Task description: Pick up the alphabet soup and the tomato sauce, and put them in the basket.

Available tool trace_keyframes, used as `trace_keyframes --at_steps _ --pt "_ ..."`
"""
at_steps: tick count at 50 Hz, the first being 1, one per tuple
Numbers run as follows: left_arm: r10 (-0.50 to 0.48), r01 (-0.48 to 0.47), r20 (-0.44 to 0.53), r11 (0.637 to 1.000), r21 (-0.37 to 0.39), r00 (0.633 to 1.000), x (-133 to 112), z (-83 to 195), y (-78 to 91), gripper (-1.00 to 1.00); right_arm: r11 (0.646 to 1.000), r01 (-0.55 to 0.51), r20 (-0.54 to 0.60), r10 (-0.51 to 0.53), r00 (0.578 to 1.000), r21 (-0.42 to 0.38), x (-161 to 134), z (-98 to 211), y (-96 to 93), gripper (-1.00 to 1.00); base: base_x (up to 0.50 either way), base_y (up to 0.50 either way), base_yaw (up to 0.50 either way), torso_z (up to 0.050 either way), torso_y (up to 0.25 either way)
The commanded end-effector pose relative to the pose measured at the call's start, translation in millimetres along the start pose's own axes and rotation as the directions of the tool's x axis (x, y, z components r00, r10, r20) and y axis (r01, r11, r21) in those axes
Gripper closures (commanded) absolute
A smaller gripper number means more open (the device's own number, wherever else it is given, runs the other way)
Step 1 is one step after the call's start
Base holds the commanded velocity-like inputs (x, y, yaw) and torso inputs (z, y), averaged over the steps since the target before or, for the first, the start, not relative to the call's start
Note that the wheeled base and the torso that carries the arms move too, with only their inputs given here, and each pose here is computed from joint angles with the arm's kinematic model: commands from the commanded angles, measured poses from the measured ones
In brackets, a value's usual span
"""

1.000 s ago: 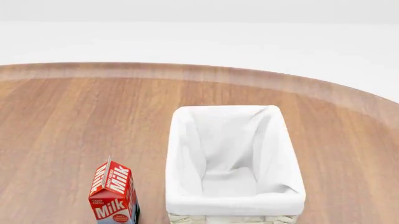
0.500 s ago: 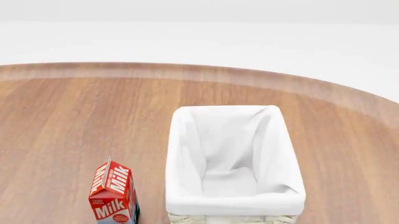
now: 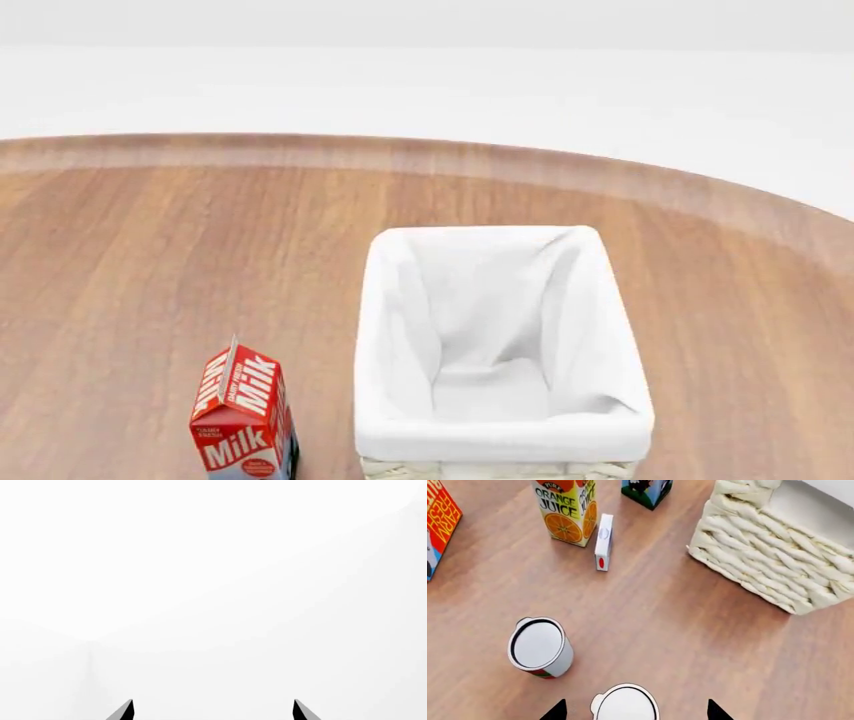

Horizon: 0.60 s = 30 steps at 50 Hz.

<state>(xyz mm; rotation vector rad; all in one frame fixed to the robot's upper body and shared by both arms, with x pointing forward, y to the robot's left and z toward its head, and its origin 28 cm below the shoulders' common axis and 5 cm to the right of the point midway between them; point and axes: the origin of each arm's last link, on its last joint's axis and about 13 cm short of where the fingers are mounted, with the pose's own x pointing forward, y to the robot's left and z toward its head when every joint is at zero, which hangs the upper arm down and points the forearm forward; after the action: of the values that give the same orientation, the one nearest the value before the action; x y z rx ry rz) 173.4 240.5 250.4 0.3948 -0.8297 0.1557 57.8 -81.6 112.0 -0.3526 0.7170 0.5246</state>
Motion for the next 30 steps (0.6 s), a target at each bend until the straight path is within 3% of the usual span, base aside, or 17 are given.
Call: trace_keyframes --at_steps 1,30 --pt "0.003 -0.003 -0.002 1.000 -0.002 1.000 -1 -1 0.5 -1.00 1.000 -0.012 0.003 0.012 1.000 0.008 8 -6 2.7 -1.00 0.00 0.00 0.00 0.000 0.000" --pt "-0.002 0.002 -0.005 1.000 -0.001 1.000 -4 -1 -0.8 -1.00 0.999 -0.025 -0.040 0.027 0.999 0.042 27 -20 5.8 -1.00 0.00 0.00 0.00 0.000 0.000"
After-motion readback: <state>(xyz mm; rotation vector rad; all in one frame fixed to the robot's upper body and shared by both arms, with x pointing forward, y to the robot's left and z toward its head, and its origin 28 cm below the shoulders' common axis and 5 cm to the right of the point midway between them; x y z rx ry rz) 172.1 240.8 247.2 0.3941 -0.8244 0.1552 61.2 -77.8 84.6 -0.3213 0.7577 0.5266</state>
